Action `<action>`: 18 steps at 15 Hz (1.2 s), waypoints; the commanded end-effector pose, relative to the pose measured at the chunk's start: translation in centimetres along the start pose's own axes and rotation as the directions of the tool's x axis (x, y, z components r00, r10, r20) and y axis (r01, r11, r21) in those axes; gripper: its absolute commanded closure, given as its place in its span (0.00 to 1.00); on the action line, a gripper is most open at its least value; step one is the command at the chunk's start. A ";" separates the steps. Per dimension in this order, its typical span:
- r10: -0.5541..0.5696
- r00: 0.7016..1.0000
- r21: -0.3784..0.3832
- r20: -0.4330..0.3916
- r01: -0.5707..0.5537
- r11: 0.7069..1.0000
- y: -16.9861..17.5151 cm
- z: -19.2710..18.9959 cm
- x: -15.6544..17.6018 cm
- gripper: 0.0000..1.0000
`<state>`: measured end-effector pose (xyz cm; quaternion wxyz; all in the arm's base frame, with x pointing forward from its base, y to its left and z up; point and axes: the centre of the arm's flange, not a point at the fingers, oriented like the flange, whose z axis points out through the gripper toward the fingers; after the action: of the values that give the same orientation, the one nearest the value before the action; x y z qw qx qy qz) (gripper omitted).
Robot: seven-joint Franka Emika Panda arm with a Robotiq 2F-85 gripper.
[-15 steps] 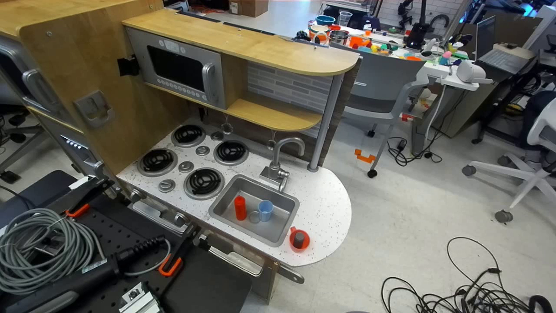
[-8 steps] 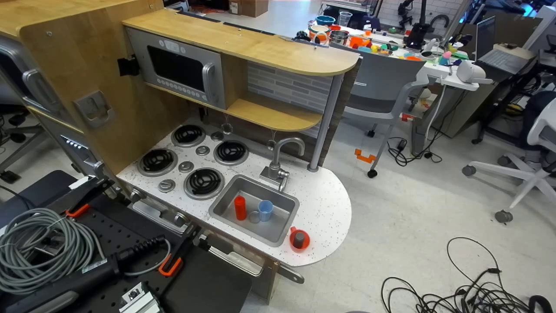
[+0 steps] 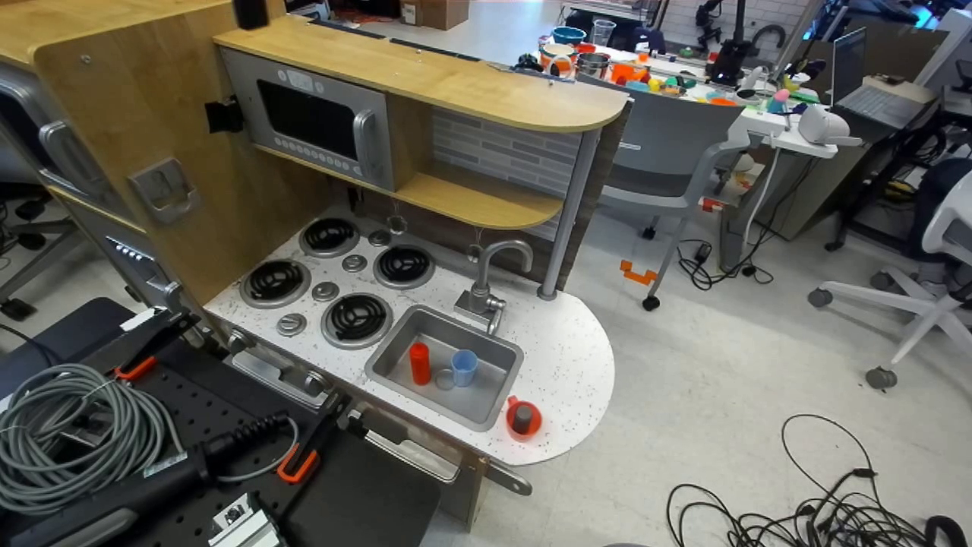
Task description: Remove the grey thing from the red cup and put it on the sink counter
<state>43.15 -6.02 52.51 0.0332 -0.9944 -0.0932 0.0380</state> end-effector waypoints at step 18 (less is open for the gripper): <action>-0.062 0.992 -0.056 0.108 0.068 0.996 24.9 25.2 4.3 0.00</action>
<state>49.21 -25.28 28.09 0.0162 -0.9892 -0.1151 0.0891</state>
